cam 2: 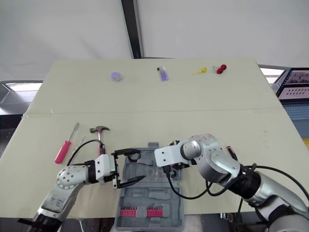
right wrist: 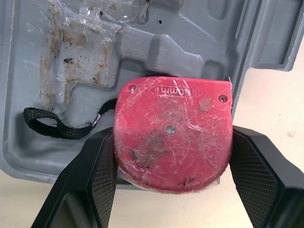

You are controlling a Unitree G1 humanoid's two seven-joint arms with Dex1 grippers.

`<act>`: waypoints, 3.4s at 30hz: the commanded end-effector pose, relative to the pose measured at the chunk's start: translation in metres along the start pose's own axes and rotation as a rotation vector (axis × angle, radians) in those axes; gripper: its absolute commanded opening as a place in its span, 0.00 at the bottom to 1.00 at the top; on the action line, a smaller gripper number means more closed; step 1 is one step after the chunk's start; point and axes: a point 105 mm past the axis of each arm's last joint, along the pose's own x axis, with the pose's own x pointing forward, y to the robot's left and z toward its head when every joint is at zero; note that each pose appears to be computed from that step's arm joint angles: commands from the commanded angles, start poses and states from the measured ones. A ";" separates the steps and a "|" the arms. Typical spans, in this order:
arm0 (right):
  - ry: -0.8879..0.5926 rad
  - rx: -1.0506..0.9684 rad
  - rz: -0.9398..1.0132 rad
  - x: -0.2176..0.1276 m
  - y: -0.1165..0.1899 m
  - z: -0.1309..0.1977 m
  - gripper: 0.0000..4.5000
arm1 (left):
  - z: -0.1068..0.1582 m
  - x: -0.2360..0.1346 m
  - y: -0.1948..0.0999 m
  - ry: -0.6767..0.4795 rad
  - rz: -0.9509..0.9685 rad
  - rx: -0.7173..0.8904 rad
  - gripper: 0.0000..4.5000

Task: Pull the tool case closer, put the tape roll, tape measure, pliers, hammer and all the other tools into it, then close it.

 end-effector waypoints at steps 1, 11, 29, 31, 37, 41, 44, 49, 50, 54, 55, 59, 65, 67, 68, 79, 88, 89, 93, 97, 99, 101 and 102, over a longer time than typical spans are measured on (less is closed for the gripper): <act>-0.006 -0.014 -0.037 -0.006 -0.007 0.002 0.64 | 0.010 0.003 -0.001 -0.029 -0.007 0.028 1.00; -0.004 -0.019 -0.048 -0.006 -0.010 0.002 0.64 | 0.009 0.004 -0.002 -0.031 -0.007 0.025 1.00; -0.091 0.023 -0.028 -0.032 -0.005 0.008 0.99 | 0.010 0.006 -0.009 -0.037 -0.013 0.011 1.00; -0.130 0.056 -0.018 -0.037 -0.003 0.010 0.99 | 0.010 0.006 -0.008 -0.038 -0.010 0.013 1.00; -0.353 0.113 -0.114 -0.043 -0.015 0.012 0.99 | 0.010 0.004 -0.006 -0.034 -0.008 0.015 1.00; -0.388 0.141 -0.144 -0.037 -0.018 -0.008 0.69 | 0.010 0.005 -0.005 -0.035 -0.013 0.018 1.00; -0.451 0.158 -0.155 -0.034 -0.017 -0.007 0.60 | 0.010 0.005 -0.004 -0.034 -0.015 0.021 1.00; -0.542 0.222 -0.148 -0.026 -0.013 -0.003 0.55 | 0.010 0.005 -0.005 -0.032 -0.014 0.024 1.00; -0.550 0.235 -0.151 -0.024 -0.012 -0.003 0.47 | 0.010 0.005 -0.005 -0.031 -0.014 0.024 1.00; -0.553 0.256 -0.158 -0.020 -0.012 -0.007 0.31 | 0.009 0.005 -0.005 -0.028 -0.010 0.024 1.00; -0.552 0.256 -0.148 -0.020 -0.010 -0.007 0.31 | 0.009 0.005 -0.005 -0.027 -0.009 0.024 1.00; -0.552 0.257 -0.142 -0.018 -0.009 -0.009 0.31 | 0.008 0.004 -0.004 -0.023 -0.008 0.025 1.00; -0.578 0.318 -0.136 -0.013 -0.007 -0.014 0.31 | 0.008 0.005 -0.003 -0.023 -0.008 0.027 1.00; -0.587 0.366 -0.126 -0.009 -0.004 -0.020 0.31 | 0.008 0.005 -0.003 -0.022 -0.010 0.028 1.00; -0.593 0.392 -0.125 -0.008 -0.003 -0.022 0.31 | 0.008 0.005 -0.003 -0.022 -0.010 0.028 1.00; -0.572 0.538 -0.060 0.025 0.019 -0.047 0.31 | 0.008 0.004 -0.003 -0.017 -0.010 0.032 1.00; -0.511 0.607 0.020 0.060 0.060 -0.066 0.31 | 0.007 0.001 -0.002 -0.002 -0.002 0.038 1.00; -0.519 0.616 0.023 0.061 0.062 -0.066 0.31 | 0.007 0.001 -0.002 -0.001 -0.002 0.038 1.00; -0.621 0.674 -0.021 0.052 0.047 -0.058 0.31 | 0.007 0.000 -0.001 0.003 -0.001 0.040 1.00; -0.717 0.680 -0.092 0.024 0.022 -0.050 0.31 | 0.011 -0.002 0.004 -0.014 0.028 0.017 1.00; -0.775 0.705 -0.134 0.001 0.007 -0.046 0.31 | 0.015 -0.005 0.010 -0.018 0.065 0.004 1.00; -0.818 0.734 -0.160 -0.021 -0.003 -0.044 0.31 | 0.018 -0.009 0.016 -0.016 0.103 -0.012 1.00; -0.828 0.752 -0.181 -0.031 -0.007 -0.046 0.31 | 0.019 -0.012 0.020 -0.016 0.131 -0.030 1.00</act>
